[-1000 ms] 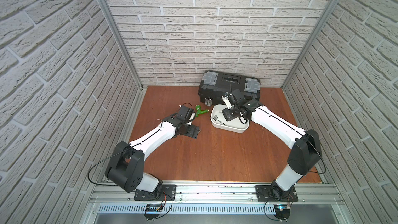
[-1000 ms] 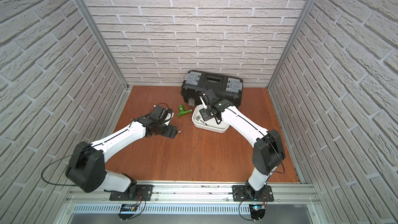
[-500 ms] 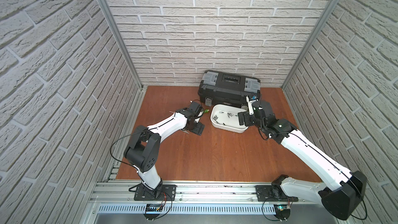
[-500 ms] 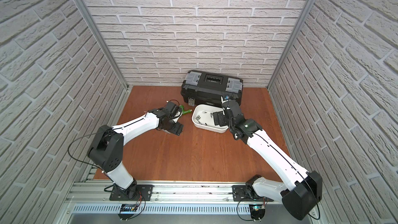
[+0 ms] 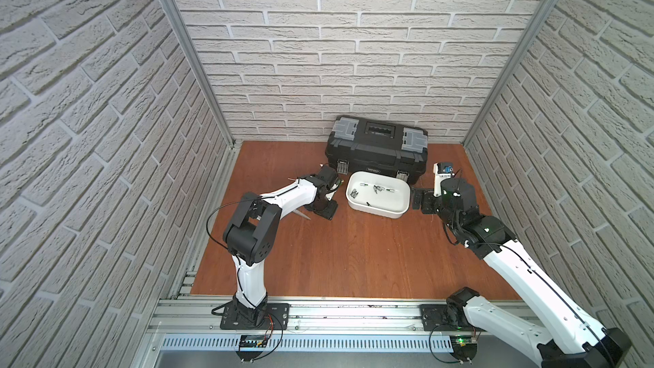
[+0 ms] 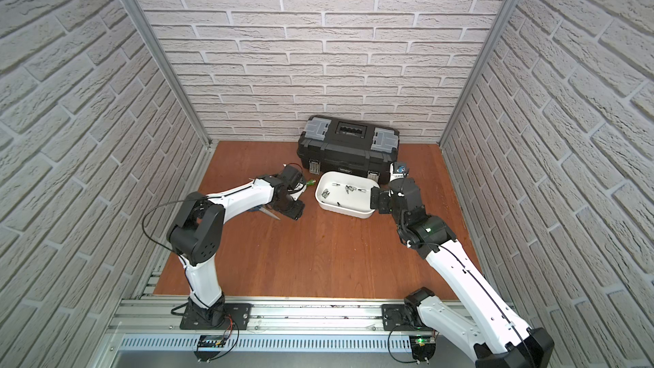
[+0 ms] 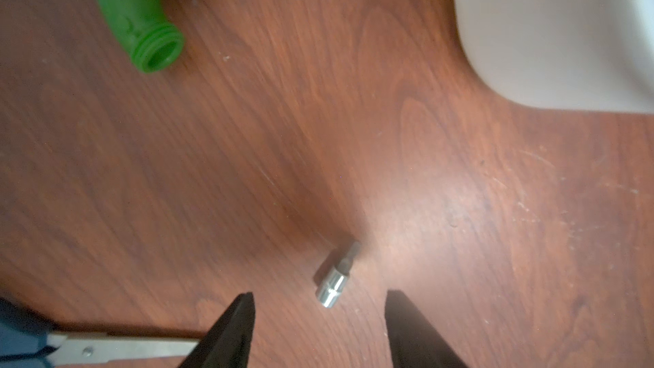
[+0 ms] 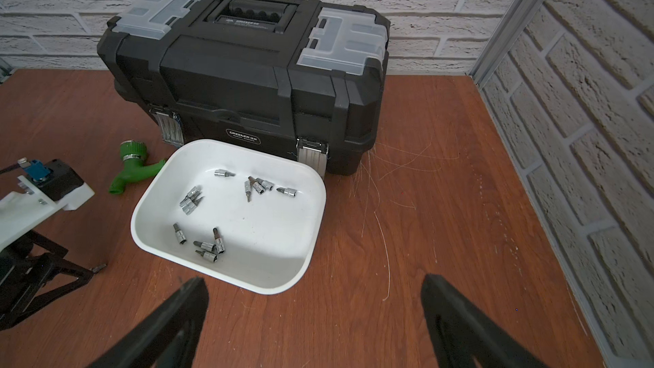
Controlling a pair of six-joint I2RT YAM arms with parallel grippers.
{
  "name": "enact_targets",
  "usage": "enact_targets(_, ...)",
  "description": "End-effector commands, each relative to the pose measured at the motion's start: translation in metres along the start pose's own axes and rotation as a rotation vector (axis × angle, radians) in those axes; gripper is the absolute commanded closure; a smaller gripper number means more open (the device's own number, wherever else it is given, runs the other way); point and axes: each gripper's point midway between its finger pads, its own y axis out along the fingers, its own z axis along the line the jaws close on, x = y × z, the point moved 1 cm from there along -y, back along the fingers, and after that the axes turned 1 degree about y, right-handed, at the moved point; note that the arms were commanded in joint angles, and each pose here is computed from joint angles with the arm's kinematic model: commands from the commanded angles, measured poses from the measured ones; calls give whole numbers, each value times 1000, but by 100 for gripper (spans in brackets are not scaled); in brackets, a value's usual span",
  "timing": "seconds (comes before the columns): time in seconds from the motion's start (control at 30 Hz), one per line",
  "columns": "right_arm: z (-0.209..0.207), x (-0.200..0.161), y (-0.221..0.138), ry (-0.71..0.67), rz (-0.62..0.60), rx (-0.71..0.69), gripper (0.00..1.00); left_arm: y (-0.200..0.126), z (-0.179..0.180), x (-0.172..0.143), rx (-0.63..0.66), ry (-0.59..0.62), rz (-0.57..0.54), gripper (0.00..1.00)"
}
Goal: Put the bit on the desktop into the storage box
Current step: Pick up the screwdriver bit from the center of the board.
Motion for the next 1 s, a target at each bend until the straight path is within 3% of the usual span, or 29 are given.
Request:
enact_targets(0.0,-7,1,2,19,-19,-31,2,4,-6,1,-28,12,21,41)
enact_targets(0.5,-11,0,2,28,-40,-38,2,25,-11,-14,-12,20,92,59)
enact_targets(0.83,-11,0,1,45,-49,-34,2,26,-11,-17,14,30,98,84)
enact_targets(0.97,-13,-1,1,47,-49,-41,2,22,-11,-15,12,30,82,89)
